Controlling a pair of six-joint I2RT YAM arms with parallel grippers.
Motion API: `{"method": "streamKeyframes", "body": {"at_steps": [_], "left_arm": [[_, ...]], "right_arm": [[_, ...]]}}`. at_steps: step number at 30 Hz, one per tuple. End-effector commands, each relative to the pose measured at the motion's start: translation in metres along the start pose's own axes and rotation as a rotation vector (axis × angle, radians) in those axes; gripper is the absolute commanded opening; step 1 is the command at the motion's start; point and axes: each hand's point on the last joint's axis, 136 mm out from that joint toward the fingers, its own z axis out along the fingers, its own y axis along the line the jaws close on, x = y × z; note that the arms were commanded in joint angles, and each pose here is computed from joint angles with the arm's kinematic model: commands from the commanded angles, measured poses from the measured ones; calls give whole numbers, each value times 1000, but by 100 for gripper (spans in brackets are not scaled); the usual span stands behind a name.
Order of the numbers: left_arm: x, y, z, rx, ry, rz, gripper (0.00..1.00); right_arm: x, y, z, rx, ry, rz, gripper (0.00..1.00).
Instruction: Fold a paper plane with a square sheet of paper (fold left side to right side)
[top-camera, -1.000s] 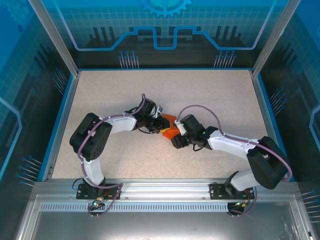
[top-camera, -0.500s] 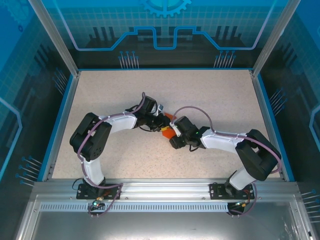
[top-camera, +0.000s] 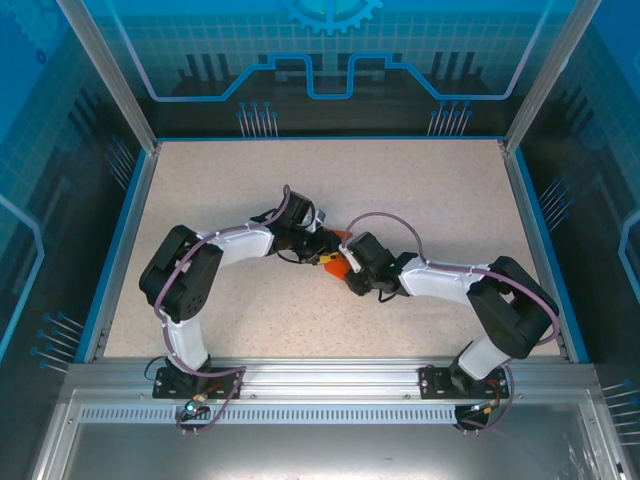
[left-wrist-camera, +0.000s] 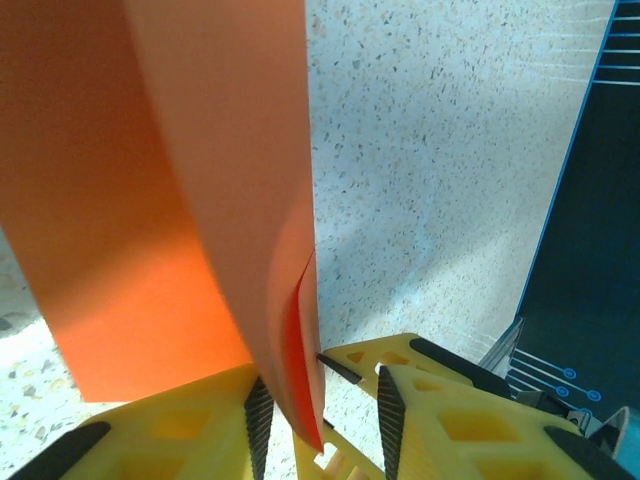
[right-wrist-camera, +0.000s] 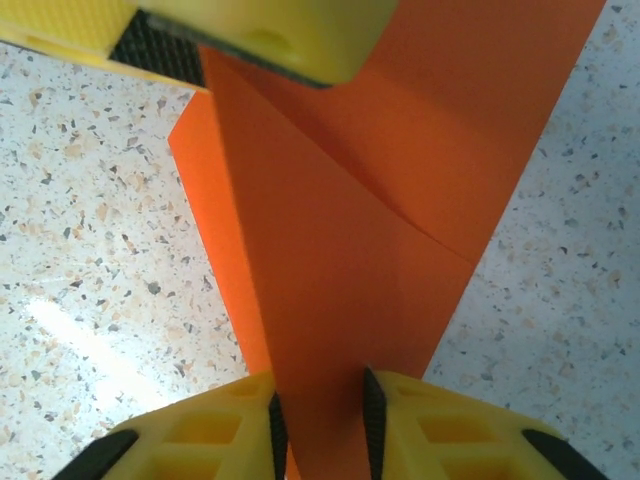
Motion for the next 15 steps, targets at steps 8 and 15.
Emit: {"method": "streamKeyframes", "body": {"at_steps": [8, 15], "left_arm": [[-21, -29, -43, 56, -79, 61, 49], [-27, -17, -70, 33, -146, 59, 53]], "right_arm": [[11, 9, 9, -27, 43, 9, 15], [15, 9, 10, -81, 40, 77, 11]]}}
